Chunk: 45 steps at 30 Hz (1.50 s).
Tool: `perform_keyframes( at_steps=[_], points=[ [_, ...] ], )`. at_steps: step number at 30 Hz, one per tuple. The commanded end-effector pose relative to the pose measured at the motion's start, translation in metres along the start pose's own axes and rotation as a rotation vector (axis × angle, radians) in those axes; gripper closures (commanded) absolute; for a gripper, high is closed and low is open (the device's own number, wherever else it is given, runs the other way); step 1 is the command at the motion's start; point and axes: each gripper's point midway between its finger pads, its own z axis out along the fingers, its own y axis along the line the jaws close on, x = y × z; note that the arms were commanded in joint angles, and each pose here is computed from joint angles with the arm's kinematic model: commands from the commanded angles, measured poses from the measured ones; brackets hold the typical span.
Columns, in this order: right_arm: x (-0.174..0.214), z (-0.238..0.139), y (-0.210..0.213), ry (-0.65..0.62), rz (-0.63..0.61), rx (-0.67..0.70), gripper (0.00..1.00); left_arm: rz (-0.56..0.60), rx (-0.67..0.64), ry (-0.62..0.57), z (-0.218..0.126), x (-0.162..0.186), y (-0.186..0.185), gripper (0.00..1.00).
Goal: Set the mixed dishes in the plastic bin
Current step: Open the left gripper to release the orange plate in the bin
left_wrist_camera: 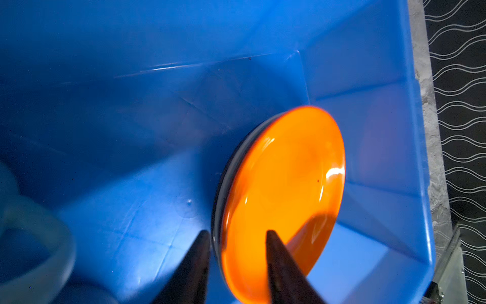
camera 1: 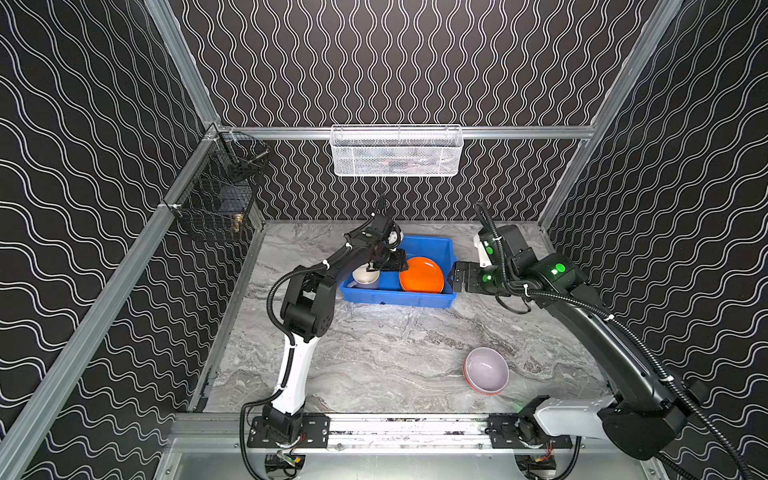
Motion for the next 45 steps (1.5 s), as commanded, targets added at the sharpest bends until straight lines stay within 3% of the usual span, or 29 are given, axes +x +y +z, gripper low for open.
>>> perform_keyframes(
  at_steps=[1, 7, 15, 19, 29, 45],
  points=[
    [-0.001, -0.001, -0.002, -0.002, -0.008, 0.007, 0.01, 0.013, 0.022, -0.018, -0.003, -0.006, -0.005, 0.53],
    [0.0, -0.003, -0.005, -0.007, -0.005, 0.007, 0.01, 0.002, 0.006, -0.036, -0.011, -0.007, -0.006, 0.53],
    [0.001, -0.004, -0.007, -0.009, -0.004, 0.005, 0.01, -0.021, -0.053, -0.047, -0.012, 0.001, 0.007, 0.78],
    [0.002, -0.005, -0.008, -0.009, -0.002, 0.006, 0.01, -0.026, -0.052, -0.029, -0.002, 0.004, 0.008, 0.83],
    [0.005, -0.008, -0.014, -0.011, 0.014, 0.024, 0.01, -0.021, -0.037, 0.002, 0.014, 0.008, 0.005, 0.84],
    [0.006, -0.013, -0.017, -0.014, 0.013, 0.034, 0.01, -0.017, -0.009, -0.013, 0.011, 0.007, -0.005, 0.84]
  ],
)
